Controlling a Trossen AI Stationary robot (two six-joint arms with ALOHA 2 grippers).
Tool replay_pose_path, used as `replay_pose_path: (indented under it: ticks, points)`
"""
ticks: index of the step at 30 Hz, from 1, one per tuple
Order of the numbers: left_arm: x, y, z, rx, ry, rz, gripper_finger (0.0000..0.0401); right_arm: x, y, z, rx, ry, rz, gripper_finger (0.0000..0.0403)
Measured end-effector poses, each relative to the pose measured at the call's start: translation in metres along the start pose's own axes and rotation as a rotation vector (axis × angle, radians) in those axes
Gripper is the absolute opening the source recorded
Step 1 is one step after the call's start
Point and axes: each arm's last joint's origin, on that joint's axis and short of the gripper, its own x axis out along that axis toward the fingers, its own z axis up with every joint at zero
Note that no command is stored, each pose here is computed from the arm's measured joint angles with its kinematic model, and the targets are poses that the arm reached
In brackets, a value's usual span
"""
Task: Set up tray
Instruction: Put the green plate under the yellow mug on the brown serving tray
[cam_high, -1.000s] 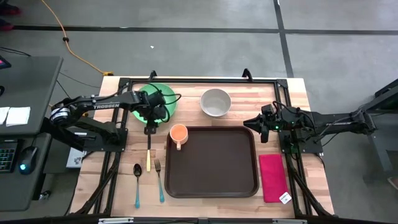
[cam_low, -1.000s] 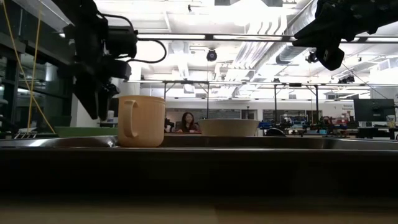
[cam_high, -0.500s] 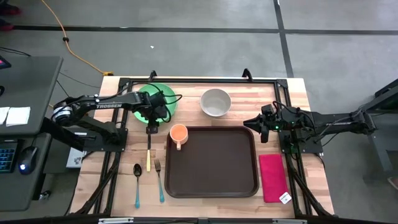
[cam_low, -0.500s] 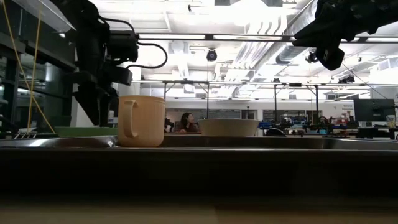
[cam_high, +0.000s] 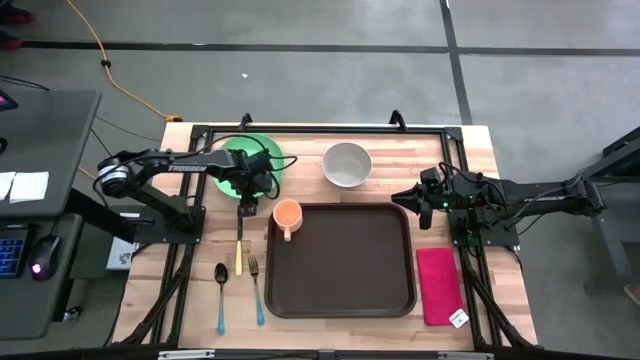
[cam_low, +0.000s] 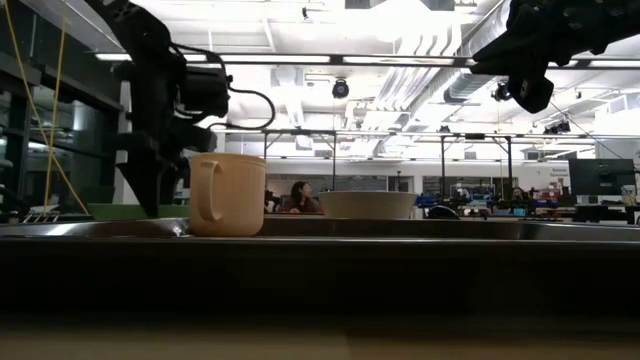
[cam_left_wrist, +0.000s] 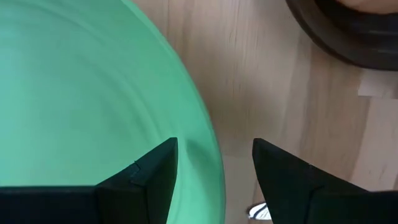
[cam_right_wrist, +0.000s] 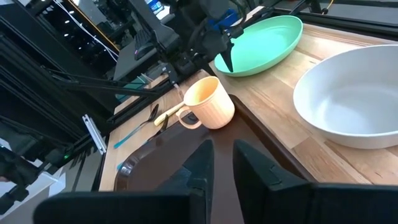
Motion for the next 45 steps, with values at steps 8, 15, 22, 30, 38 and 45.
replay_pose_path:
  ticks: [8,15,22,30,38,45]
  points:
    - [0.0014,0.0010,0.0025,0.016,-0.018,0.007,0.0239,0.0000,0.0001,0.0000,0.011,0.001,0.003,0.0038]
    - [0.0013,0.0009,0.0022,0.032,-0.015,0.007,0.0239,0.0000,0.0001,-0.0001,0.011,0.002,0.002,0.0039]
    - [0.0012,0.0017,0.0012,0.025,0.004,0.040,0.0239,0.0000,0.0001,-0.0001,0.011,0.002,0.002,0.0036]
    - [0.0012,0.0026,0.0008,0.007,0.016,0.070,0.0239,0.0000,0.0001,-0.0001,0.011,0.002,0.003,0.0035]
    - [0.0011,0.0026,0.0010,0.004,0.015,0.071,0.0232,0.0000,0.0001,0.0000,0.011,0.002,0.002,0.0035]
    - [0.0011,0.0028,0.0011,0.004,0.016,0.077,0.0158,0.0000,0.0001,-0.0001,0.011,0.002,0.002,0.0040]
